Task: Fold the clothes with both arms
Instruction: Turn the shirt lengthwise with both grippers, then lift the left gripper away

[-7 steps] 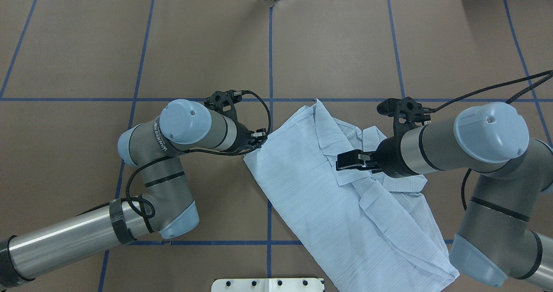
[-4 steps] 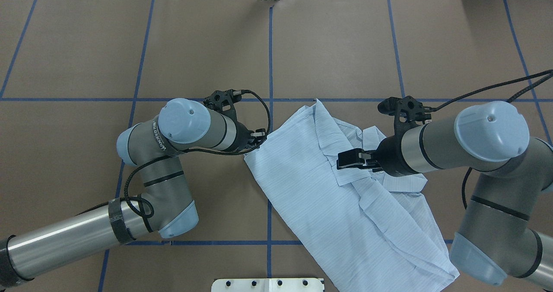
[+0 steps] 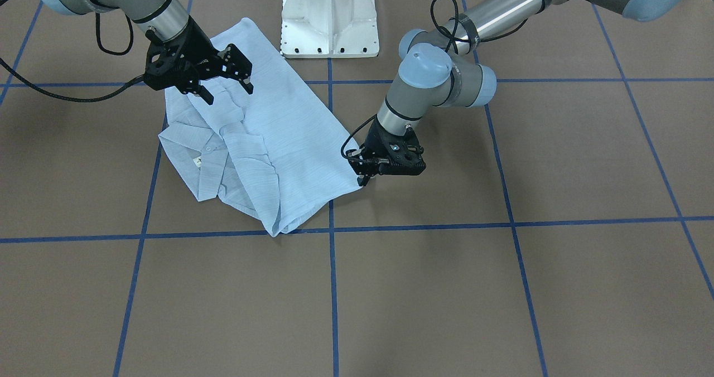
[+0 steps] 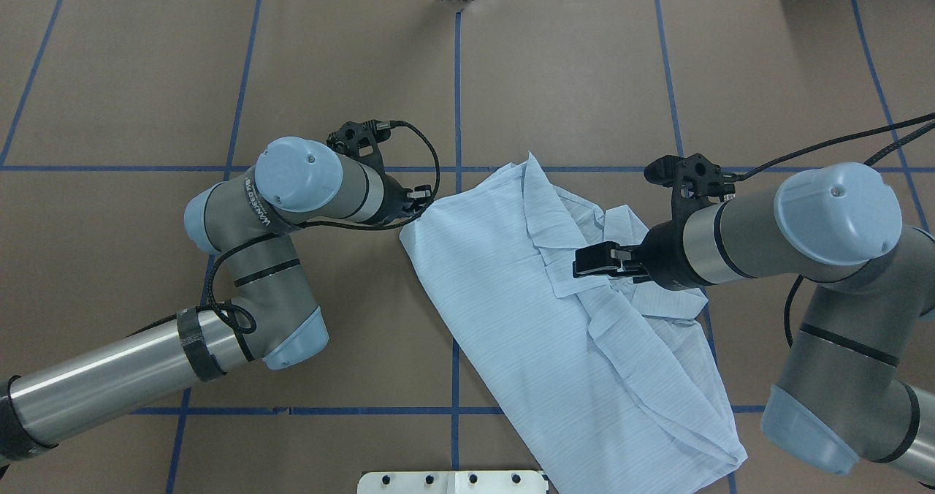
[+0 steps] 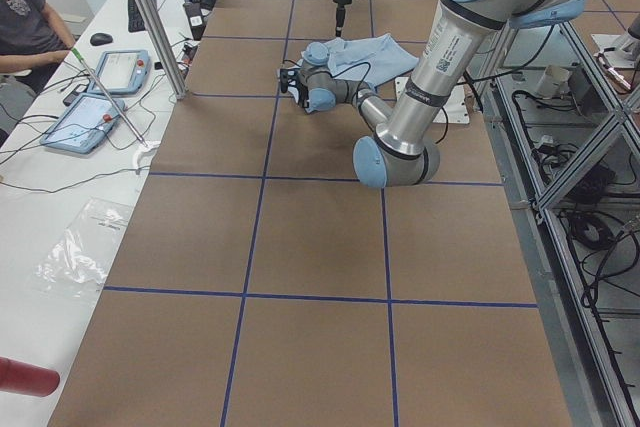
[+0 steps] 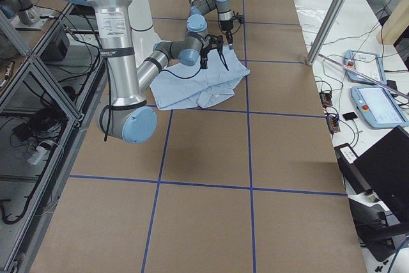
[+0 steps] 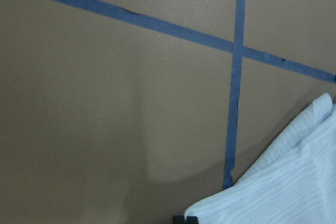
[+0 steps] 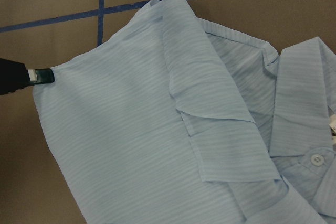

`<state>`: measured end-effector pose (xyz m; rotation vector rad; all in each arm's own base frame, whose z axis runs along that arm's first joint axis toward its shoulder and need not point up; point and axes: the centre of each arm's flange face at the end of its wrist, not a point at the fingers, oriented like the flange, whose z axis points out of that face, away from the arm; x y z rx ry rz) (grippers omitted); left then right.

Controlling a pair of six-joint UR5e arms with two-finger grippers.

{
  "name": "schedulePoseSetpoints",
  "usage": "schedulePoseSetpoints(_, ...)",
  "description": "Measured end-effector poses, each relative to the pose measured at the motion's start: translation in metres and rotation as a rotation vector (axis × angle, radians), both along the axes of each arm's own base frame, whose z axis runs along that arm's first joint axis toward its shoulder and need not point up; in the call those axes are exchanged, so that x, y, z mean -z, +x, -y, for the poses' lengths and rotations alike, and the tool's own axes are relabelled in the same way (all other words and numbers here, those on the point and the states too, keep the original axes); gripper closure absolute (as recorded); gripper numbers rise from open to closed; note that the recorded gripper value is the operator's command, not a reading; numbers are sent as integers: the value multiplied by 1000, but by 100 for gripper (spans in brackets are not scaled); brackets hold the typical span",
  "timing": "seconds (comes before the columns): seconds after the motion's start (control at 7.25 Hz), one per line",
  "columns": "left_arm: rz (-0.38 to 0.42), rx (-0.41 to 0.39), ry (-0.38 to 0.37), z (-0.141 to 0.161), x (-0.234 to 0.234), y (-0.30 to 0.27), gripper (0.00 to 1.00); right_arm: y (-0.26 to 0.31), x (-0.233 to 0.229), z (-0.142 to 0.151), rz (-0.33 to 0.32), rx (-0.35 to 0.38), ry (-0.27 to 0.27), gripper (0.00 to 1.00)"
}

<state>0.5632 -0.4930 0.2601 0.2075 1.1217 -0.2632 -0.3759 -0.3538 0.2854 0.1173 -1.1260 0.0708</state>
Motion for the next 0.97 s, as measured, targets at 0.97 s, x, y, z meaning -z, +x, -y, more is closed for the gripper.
schedulePoseSetpoints(0.97, 94, 129, 217, 172, 21, -12, 100, 11, -3, 17, -8, -47, 0, 0)
